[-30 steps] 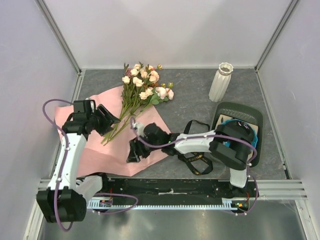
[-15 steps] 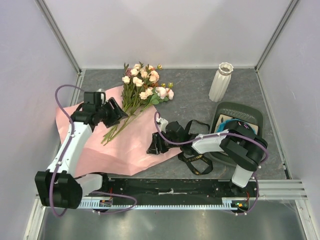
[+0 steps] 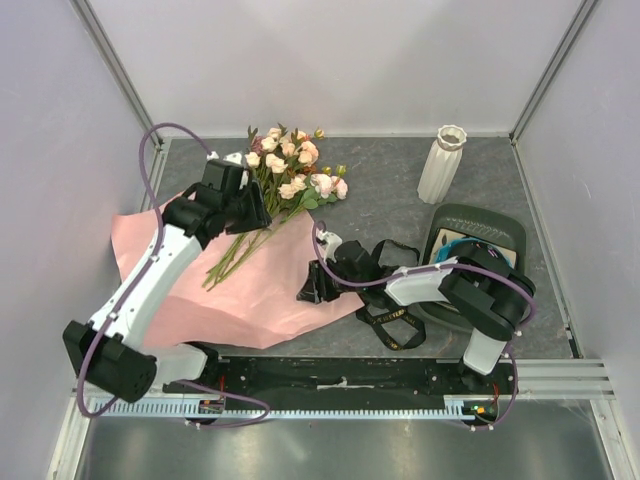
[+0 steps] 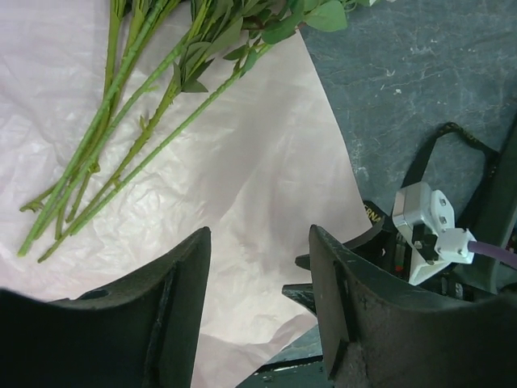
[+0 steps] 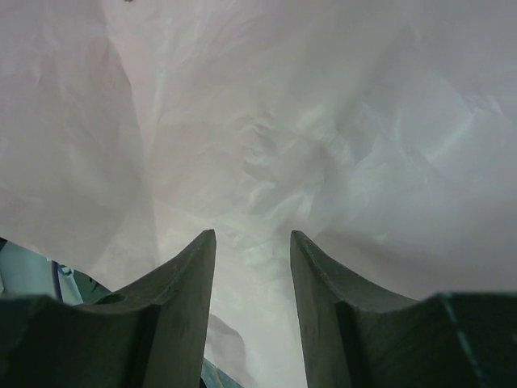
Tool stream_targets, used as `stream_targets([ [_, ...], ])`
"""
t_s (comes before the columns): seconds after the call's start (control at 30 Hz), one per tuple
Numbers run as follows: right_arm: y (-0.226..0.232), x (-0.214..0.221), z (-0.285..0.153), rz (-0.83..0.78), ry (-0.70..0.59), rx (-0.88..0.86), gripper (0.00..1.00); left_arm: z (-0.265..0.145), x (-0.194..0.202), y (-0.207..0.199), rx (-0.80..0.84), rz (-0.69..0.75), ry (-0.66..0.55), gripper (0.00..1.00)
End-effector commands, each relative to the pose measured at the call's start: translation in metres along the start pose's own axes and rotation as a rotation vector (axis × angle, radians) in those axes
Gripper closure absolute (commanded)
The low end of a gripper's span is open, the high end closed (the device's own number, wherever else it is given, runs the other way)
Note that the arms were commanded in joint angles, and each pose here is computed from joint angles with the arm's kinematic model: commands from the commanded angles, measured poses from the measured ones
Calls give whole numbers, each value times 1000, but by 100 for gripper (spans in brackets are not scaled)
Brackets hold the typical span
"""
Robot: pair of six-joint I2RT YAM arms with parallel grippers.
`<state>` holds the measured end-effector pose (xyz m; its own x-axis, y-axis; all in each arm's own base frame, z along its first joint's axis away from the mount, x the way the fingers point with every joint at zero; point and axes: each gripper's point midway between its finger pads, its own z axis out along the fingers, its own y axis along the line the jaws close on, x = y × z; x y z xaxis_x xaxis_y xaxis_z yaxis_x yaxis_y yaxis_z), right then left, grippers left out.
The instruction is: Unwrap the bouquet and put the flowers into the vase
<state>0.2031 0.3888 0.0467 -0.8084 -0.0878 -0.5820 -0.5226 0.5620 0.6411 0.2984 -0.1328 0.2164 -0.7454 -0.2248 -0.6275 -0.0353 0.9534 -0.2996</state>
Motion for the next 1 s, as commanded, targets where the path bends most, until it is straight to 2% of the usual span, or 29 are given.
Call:
stream_targets([
  [0.0, 7, -16, -5, -35, -54, -36, 51, 13, -24, -8, -15, 172, 34, 42],
  [0.03, 9, -16, -6, -43, -51, -45, 50, 33, -17, -6, -38, 204, 101, 42],
  [0.17, 18, -29, -18, -82, -107, -81, 49, 68, -22, -2, -81, 333, 195, 41],
  [0.23, 21, -35, -27, -116, -137, -86, 48, 82, -32, -4, -88, 359, 192, 40],
  [0.27, 21, -37, -29, -127, -148, -84, 47, 102, -24, -3, -81, 379, 244, 39],
  [0.33, 23, -43, -36, -148, -173, -80, 47, 119, -29, -9, -55, 395, 253, 39],
  [0.5, 17, -52, -46, -164, -209, -58, 46, 180, -4, 4, -65, 471, 359, 41],
  [0.6, 11, -54, -48, -155, -223, -52, 46, 197, 11, 17, -88, 515, 398, 41],
  [0.77, 2, -54, -48, -143, -221, -46, 46, 209, 17, 27, -123, 525, 383, 43],
  [0.97, -7, -54, -46, -122, -214, -35, 46, 216, 35, 29, -114, 531, 428, 58],
])
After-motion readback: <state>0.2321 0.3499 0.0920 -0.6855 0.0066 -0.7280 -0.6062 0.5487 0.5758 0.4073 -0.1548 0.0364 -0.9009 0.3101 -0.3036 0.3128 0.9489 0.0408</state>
